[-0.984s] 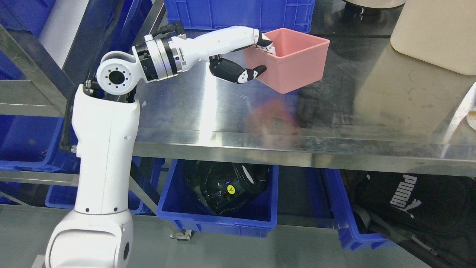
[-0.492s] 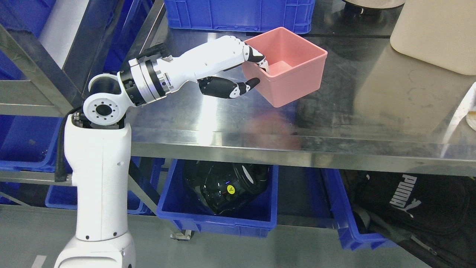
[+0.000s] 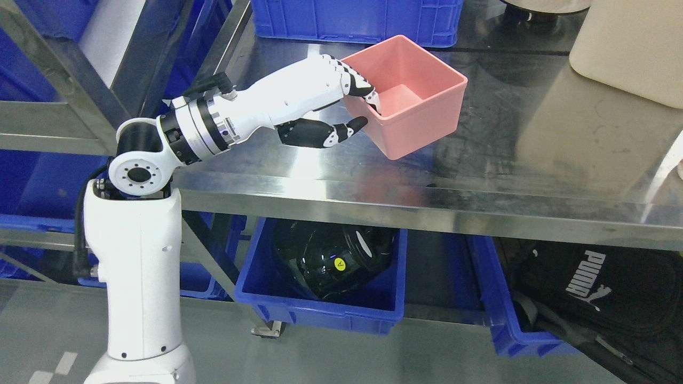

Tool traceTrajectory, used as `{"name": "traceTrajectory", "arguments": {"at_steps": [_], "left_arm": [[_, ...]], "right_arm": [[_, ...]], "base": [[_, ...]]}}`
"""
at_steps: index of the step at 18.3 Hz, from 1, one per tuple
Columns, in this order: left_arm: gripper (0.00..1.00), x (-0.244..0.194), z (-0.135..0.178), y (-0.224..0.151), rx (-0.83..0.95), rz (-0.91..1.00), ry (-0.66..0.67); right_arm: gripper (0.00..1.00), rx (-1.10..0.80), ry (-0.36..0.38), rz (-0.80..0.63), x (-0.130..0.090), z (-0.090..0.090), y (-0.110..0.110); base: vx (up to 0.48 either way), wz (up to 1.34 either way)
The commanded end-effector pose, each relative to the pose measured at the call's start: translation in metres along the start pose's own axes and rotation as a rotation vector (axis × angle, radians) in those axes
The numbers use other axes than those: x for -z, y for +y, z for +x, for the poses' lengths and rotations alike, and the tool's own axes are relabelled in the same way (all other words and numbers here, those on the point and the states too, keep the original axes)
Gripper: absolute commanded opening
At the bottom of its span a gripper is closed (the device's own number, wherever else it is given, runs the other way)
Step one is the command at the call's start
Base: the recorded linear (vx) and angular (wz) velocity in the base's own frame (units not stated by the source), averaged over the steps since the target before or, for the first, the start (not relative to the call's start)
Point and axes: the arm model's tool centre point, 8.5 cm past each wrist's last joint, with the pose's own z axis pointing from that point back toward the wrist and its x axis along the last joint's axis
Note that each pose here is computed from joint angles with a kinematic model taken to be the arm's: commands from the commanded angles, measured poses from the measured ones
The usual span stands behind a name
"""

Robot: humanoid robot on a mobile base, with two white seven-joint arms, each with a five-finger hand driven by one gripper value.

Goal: Place storage box into left shelf container
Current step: 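Lift the pink box off the shelf with the left hand, then hold the pink box aloft in the left hand while turning toward the rack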

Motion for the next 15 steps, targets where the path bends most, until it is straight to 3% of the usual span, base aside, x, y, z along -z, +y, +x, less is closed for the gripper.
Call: {"name": "traceTrajectory", "arguments": {"at_steps": [1, 8, 15], "left_arm": [[0.0, -0.0158, 0.0026, 0.0105, 0.04, 0.029, 0.025], [0.0, -0.0163, 0.0023, 0.0122, 0.04, 0.032, 0.028], [0.0, -0.0189, 0.001, 0.0153, 0.04, 0.044, 0.035]], "right_arm": [[1.0, 0.003, 0.007, 0.157, -0.0024, -0.0102, 0.0028], [1.0, 0.003, 0.007, 0.157, -0.0024, -0.0102, 0.0028], [1.0, 0.003, 0.007, 0.157, -0.0024, -0.0102, 0.0028]], "base": [[-0.101, 0.27], [-0.108, 0.52], [-0.095, 1.0]]}}
